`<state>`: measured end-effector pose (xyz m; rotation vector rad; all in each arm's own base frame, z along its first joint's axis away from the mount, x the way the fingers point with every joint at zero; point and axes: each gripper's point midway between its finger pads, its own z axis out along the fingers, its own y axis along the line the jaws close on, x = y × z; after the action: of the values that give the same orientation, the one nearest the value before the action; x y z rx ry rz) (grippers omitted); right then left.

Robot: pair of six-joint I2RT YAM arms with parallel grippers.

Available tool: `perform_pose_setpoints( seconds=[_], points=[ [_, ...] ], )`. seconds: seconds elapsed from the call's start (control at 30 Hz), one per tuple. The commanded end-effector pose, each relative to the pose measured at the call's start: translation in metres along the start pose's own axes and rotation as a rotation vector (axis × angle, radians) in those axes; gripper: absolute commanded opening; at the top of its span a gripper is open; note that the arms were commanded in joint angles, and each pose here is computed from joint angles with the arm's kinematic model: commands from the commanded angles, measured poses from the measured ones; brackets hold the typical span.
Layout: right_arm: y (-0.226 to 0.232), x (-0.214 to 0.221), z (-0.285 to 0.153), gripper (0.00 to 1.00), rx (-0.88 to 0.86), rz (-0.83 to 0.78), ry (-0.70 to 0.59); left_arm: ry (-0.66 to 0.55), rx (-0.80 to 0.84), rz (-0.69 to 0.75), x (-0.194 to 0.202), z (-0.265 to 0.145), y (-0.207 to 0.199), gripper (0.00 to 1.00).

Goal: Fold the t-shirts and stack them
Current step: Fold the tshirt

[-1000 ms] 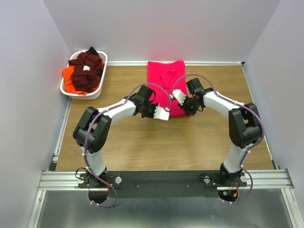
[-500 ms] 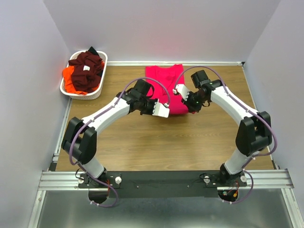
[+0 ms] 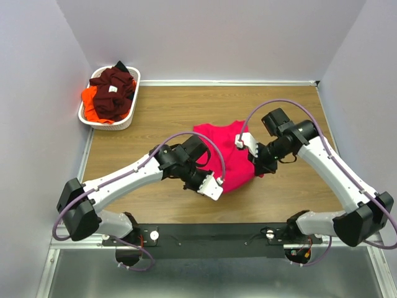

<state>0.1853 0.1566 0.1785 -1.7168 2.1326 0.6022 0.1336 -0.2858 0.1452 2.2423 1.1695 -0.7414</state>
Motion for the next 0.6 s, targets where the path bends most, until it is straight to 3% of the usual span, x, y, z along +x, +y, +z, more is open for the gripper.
perform_pose_setpoints(
  seconds=[0.0, 0.17, 0.57],
  points=[
    [0.033, 0.017, -0.004, 0.0, -0.102, 0.059, 0.039, -0.109, 0.102, -0.082, -0.026, -0.001, -0.032, 0.0],
    [0.015, 0.017, 0.001, 0.01, -0.085, 0.033, 0.087, -0.114, 0.058, -0.111, -0.023, -0.011, -0.009, 0.0],
    [-0.115, 0.005, 0.013, 0.01, -0.058, 0.078, 0.059, -0.046, -0.084, -0.17, 0.047, -0.053, 0.114, 0.0]
  ],
)
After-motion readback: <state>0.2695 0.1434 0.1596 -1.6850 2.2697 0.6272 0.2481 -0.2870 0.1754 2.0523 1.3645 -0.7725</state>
